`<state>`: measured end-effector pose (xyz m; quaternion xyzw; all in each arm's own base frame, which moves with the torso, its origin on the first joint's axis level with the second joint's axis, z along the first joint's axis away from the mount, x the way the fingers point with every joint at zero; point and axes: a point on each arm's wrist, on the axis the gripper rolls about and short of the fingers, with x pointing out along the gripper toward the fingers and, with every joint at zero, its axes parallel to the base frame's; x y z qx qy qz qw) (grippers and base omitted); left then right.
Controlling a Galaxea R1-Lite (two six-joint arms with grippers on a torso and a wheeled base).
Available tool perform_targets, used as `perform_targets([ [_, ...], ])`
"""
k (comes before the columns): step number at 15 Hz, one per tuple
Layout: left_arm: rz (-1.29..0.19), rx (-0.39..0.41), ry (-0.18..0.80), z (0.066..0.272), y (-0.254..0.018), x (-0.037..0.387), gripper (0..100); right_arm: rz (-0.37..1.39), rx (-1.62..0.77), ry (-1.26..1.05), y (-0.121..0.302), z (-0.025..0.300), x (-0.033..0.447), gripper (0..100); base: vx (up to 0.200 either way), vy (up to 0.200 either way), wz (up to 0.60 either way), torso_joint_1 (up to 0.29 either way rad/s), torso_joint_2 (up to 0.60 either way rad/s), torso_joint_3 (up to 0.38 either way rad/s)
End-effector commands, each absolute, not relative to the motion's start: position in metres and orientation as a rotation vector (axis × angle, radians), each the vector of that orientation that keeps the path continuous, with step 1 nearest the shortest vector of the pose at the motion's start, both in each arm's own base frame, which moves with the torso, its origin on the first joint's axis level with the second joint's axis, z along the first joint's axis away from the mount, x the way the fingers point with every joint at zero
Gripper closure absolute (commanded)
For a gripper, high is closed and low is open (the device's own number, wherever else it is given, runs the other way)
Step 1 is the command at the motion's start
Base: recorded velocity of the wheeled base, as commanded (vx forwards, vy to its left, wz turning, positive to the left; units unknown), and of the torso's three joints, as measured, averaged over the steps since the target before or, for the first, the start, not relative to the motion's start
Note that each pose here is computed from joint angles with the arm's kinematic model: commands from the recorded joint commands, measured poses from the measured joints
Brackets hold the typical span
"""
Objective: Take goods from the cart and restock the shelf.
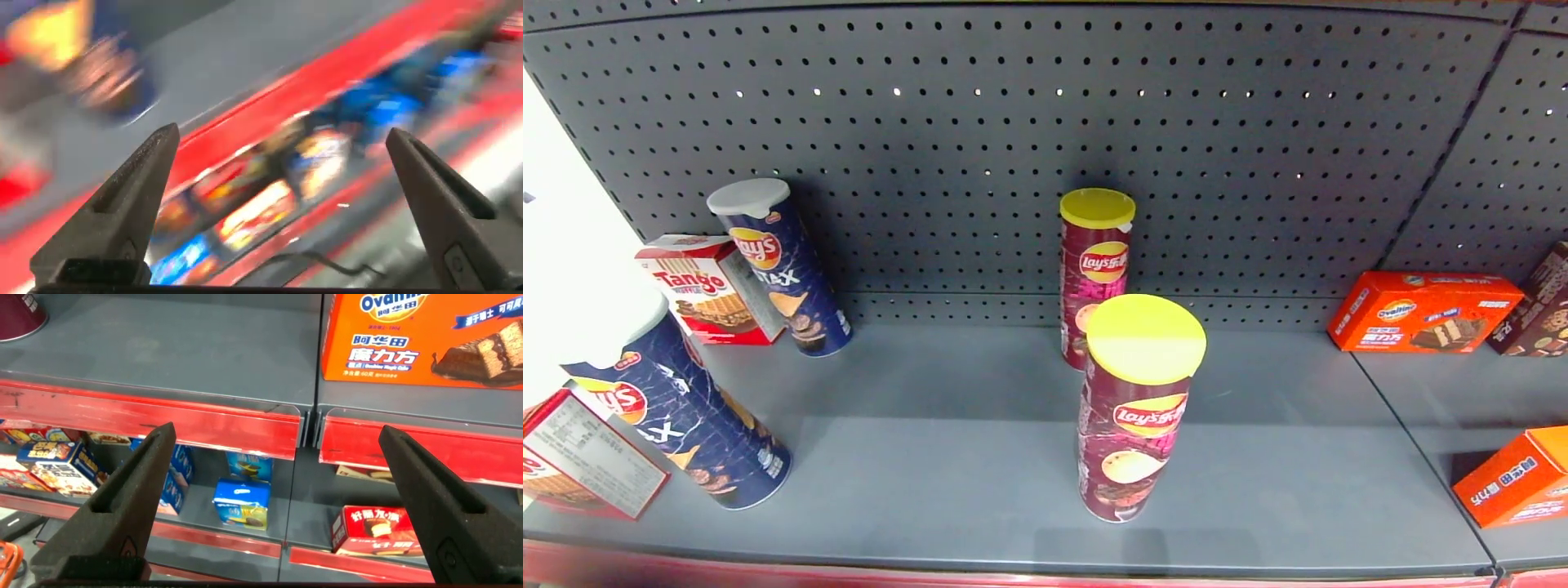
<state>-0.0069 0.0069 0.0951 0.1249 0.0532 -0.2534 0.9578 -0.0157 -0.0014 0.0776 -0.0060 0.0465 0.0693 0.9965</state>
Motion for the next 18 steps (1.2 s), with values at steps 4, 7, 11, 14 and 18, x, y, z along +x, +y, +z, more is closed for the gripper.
perform_targets([
  [4, -0.129, 0.187, 0.013, 0.085, 0.005, -0.014, 0, 0.14, -0.012, 0.095, -0.001, 0.078, -0.016, 0, 0.0, 0.0, 0.0, 0.0, 0.0, 0.0],
  [7, -0.006, 0.191, 0.026, 0.084, 0.003, -0.015, 0, 0.14, -0.012, 0.095, -0.001, 0.078, -0.016, 0, 0.0, 0.0, 0.0, 0.0, 0.0, 0.0],
  [11, 0.036, 0.182, 0.025, 0.084, 0.003, -0.015, 0, 0.138, -0.012, 0.095, -0.001, 0.078, -0.016, 0, 0.0, 0.0, 0.0, 0.0, 0.0, 0.0],
  [14, 0.085, 0.126, -0.053, 0.082, 0.002, -0.023, 0, 0.14, -0.012, 0.095, -0.001, 0.078, -0.016, 0, 0.0, 0.0, 0.0, 0.0, 0.0, 0.0],
  [18, 0.081, -0.037, -0.005, 0.076, 0.002, -0.023, 0, 0.14, -0.012, 0.095, -0.001, 0.078, -0.016, 0, 0.0, 0.0, 0.0, 0.0, 0.0, 0.0],
])
